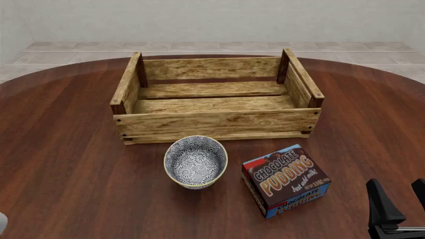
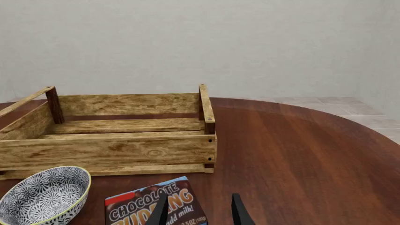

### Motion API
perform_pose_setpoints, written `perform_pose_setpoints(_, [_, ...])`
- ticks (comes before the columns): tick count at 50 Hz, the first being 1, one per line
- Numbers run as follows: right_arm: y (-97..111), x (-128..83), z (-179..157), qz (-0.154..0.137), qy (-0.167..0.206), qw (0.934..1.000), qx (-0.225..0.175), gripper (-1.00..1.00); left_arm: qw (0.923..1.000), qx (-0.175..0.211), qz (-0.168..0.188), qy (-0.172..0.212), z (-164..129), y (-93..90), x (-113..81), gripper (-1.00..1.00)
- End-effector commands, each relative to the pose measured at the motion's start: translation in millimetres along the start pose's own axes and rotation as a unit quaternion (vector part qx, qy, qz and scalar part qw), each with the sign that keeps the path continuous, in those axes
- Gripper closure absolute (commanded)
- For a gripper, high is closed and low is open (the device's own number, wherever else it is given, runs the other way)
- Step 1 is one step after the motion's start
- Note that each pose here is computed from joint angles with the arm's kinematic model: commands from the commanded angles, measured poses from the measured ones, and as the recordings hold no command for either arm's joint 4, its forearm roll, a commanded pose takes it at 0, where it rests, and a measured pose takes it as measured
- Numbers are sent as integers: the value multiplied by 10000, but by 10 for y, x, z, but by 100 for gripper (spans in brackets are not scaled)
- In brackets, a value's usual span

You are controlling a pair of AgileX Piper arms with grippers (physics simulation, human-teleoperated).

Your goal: Pick up the salad dressing and put it in the tray.

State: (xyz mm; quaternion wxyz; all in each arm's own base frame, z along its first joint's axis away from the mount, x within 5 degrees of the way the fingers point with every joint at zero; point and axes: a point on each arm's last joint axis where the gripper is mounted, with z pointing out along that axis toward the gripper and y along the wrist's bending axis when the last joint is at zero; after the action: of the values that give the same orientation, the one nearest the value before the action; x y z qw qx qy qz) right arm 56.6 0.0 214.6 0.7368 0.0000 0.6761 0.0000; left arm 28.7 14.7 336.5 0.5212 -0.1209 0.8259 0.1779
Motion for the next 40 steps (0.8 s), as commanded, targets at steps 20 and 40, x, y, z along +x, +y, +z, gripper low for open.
perform_pose_setpoints(20, [0,0,0,0,0,10000,0,-100,9941,897,241,-555,-618,68,-148,100])
perform_pose_setpoints(40, [0,0,0,0,-1,10000,1,-100,9802,1734,437,-847,369,-256,-763,100])
